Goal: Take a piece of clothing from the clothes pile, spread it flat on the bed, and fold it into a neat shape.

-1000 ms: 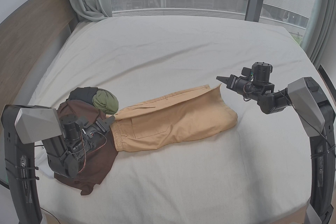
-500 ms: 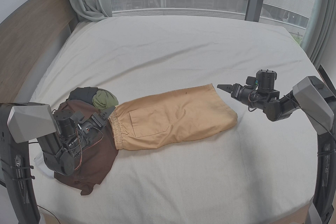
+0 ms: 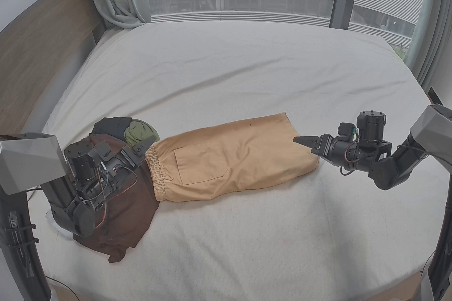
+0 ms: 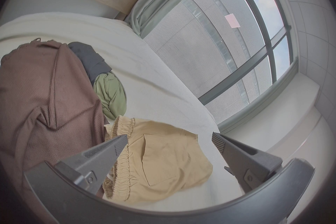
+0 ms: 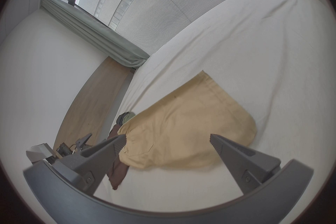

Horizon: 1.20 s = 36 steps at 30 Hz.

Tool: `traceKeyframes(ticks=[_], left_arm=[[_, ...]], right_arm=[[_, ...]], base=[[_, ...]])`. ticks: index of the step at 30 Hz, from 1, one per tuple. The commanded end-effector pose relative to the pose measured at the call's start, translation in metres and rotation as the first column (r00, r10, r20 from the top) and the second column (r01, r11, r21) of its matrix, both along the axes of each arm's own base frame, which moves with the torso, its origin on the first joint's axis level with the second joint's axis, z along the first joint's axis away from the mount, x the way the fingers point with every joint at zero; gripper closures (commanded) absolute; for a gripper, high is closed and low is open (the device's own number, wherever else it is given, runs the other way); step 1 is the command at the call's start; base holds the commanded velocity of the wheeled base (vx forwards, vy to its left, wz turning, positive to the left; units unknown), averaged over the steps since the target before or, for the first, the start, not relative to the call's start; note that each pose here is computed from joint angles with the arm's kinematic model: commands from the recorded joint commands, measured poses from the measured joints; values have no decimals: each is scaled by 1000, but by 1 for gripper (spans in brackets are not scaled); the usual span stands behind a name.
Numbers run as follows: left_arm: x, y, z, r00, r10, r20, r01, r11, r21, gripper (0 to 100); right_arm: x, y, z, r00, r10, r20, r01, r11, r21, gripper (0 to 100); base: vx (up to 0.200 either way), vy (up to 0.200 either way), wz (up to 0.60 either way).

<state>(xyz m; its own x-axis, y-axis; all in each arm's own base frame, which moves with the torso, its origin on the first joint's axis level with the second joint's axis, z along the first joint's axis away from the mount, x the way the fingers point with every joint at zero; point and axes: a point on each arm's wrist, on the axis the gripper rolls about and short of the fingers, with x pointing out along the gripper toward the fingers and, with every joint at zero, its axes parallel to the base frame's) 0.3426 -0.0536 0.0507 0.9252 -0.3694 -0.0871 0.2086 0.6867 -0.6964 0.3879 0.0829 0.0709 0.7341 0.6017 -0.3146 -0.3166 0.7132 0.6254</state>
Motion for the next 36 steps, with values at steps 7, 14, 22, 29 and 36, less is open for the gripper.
traceKeyframes(ticks=[7, 14, 22, 29, 36], left_arm=[[-10, -5, 2, 999, -33, 36, 28, 990, 135, 0], [-10, -3, 1, 999, -29, 43, 22, 986, 163, 0], [-9, -1, -4, 999, -21, 31, 15, 986, 167, 0], [-6, 3, -10, 1000, -12, 18, 8, 984, 179, 0], [-7, 3, -11, 1000, -13, 16, 10, 984, 179, 0]], right_arm=[[-25, 10, -17, 999, 38, -13, -38, 999, 0, 0], [-23, 14, -42, 997, 46, -67, -47, 999, -12, 0], [-17, 20, -63, 993, 53, -106, -56, 998, -22, 0], [-10, 33, -87, 993, 43, -113, -47, 998, -41, 0], [-7, 36, -92, 993, 46, -113, -50, 998, -38, 0]], base=[[0, 0, 0], [0, 0, 0], [0, 0, 0], [0, 0, 0], [0, 0, 0]])
